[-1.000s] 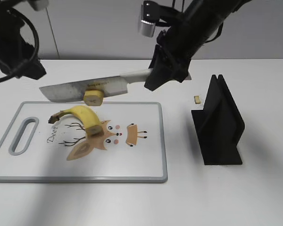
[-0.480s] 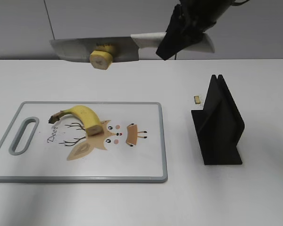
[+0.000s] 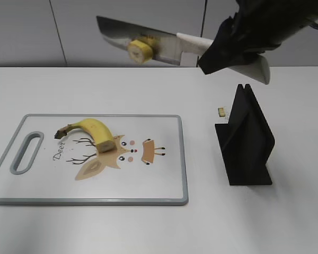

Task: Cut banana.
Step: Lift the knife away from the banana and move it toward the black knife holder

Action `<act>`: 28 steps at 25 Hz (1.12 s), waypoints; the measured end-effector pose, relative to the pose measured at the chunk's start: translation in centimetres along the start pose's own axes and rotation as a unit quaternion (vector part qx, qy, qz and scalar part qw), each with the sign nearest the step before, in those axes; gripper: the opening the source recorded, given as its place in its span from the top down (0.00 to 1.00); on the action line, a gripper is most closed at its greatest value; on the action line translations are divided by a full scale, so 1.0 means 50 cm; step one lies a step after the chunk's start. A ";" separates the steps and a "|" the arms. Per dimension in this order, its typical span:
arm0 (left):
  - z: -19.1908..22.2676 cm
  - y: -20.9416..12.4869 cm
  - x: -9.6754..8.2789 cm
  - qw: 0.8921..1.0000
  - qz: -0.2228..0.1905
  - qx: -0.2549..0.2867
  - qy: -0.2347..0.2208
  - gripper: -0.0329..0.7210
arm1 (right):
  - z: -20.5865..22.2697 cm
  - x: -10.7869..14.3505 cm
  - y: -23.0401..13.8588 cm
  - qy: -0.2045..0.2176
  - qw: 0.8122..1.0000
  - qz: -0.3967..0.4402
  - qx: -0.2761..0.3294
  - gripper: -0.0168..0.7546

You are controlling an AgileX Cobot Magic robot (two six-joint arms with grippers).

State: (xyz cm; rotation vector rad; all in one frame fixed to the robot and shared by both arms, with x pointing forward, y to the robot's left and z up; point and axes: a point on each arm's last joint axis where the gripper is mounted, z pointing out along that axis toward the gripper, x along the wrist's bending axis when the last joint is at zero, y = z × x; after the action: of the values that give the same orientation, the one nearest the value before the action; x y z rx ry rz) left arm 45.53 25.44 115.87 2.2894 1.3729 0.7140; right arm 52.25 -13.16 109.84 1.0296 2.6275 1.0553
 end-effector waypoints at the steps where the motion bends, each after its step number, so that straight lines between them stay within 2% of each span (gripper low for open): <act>1: -0.011 -0.004 0.000 1.000 -0.003 -0.005 0.001 0.17 | -0.010 0.004 -0.009 -0.011 1.000 0.022 -0.015 0.75; 5: -0.040 -0.033 -0.005 1.000 -0.012 -0.020 0.006 0.17 | -0.044 0.020 -0.042 -0.033 0.994 0.089 -0.053 0.75; 12: -0.056 -0.126 -0.029 0.999 -0.029 -0.022 0.006 0.18 | -0.073 0.035 -0.096 -0.062 0.981 0.172 -0.069 0.75; 18: -0.089 -0.208 -0.049 0.997 -0.035 -0.061 0.015 0.18 | -0.111 0.044 -0.134 -0.103 0.967 0.206 -0.105 0.75; 28: -0.116 -0.334 -0.090 0.989 -0.052 -0.135 0.005 0.18 | -0.147 0.049 -0.207 -0.172 0.944 0.258 -0.113 0.75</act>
State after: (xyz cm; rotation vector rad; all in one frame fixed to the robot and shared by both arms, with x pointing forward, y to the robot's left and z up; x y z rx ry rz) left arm 28.63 29.31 110.25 1.9915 1.3019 0.8237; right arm 42.14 -21.20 108.89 1.7129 1.9514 1.1042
